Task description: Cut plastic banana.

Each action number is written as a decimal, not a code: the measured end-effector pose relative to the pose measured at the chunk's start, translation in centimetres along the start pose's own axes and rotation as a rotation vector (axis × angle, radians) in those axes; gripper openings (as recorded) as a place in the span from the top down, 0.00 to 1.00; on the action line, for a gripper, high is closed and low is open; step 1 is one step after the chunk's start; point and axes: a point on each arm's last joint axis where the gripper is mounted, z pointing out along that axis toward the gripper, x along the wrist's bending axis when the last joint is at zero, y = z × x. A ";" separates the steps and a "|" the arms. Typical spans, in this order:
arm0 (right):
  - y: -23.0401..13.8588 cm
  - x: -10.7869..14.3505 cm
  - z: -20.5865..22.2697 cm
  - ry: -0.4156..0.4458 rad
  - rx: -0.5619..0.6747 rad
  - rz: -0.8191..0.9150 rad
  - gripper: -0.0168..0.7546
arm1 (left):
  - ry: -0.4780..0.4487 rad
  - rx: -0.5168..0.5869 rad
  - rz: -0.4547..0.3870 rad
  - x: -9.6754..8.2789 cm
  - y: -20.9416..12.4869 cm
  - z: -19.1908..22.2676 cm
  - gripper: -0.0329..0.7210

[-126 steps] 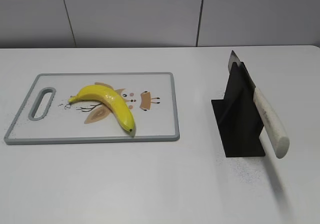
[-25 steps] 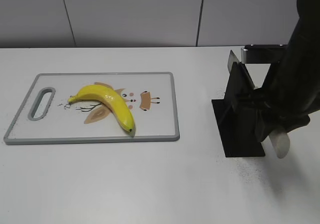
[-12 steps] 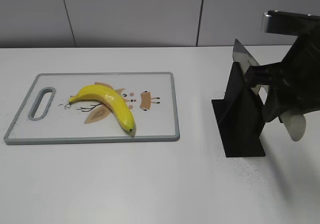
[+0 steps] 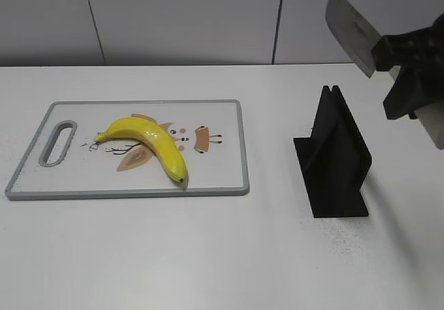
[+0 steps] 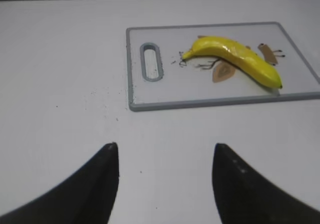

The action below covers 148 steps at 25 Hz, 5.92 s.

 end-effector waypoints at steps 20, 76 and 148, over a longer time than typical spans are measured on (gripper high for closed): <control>11.2 4.0 2.8 0.012 0.027 -1.070 0.77 | -0.228 0.102 0.581 1.4 17.8 11.5 0.23; 11.7 5.8 25.9 0.365 0.108 -1.450 0.77 | -0.751 0.560 0.968 -6.3 8.8 41.1 0.94; 3.8 2.0 0.8 0.088 -0.042 -0.145 0.77 | -0.099 0.459 0.027 1.0 7.3 4.9 0.18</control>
